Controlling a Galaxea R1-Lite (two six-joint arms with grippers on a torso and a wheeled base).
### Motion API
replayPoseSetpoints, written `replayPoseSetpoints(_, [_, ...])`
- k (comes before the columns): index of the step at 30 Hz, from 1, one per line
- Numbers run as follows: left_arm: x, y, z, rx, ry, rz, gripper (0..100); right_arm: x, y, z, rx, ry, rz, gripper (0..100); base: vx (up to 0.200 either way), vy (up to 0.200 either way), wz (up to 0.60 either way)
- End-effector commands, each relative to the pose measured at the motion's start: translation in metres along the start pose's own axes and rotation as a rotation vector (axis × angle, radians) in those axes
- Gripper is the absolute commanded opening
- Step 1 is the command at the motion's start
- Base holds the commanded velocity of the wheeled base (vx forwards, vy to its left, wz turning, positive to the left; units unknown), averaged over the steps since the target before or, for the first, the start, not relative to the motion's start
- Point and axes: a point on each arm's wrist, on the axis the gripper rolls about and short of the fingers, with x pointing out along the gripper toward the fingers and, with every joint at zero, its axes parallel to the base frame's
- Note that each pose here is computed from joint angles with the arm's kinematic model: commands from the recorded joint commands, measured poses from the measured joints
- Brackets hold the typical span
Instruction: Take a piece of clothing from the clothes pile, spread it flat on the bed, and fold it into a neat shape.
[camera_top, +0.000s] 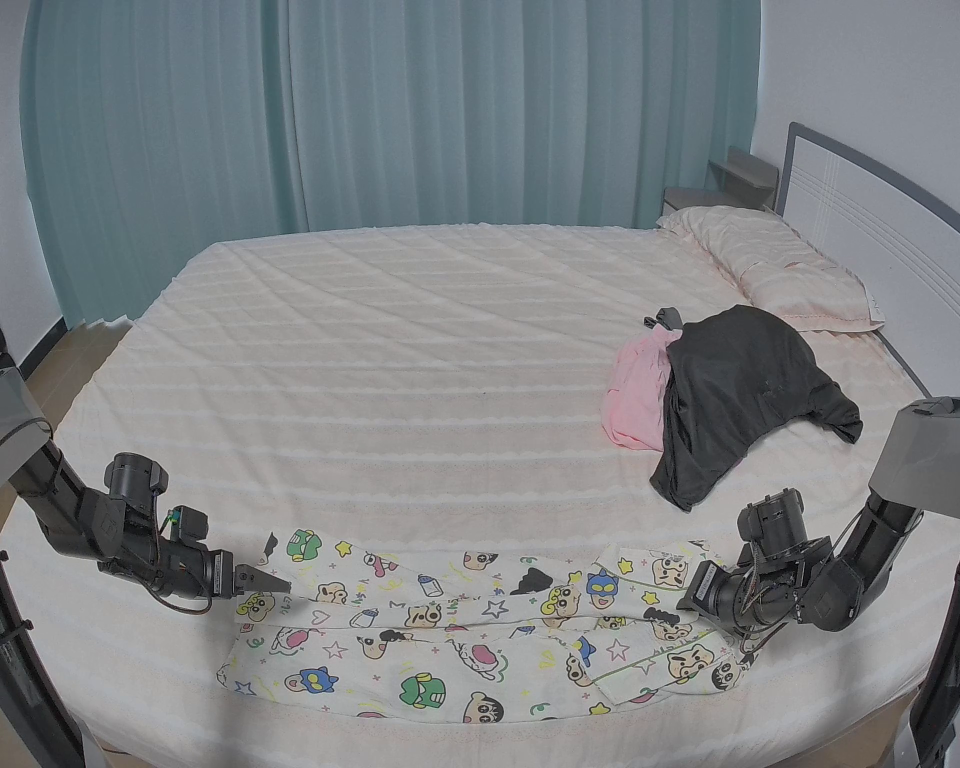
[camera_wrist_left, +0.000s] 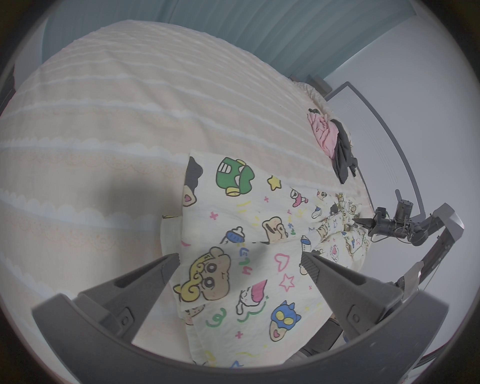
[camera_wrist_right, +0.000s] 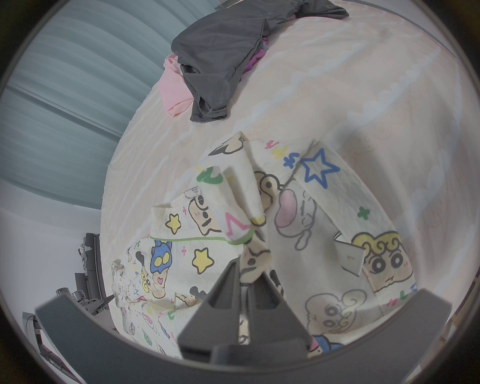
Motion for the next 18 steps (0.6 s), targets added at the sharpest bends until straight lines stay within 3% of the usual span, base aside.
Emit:
replayPoseSetpoints(1, [0.0083, 0.0063, -0.0007, -0.012, 0.02, 0.012, 100, -0.0005, 0.0003, -0.0001, -0.001, 0.0, 0.002, 0, 0.0, 0.0, 0.0])
replayPoseSetpoints(17, [0.0158, 0.0074, 0.0023, -0.011, 0.029, 0.012, 100, -0.0002, 0.0001, -0.0003, -0.001, 0.0, 0.0, 0, 0.0, 0.0, 0.0])
replayPoseSetpoints(18, [0.0158, 0.0074, 0.0023, -0.009, 0.029, 0.012, 0, -0.0002, 0.0001, -0.0003, -0.001, 0.0, 0.0, 0, 0.0, 0.0, 0.0])
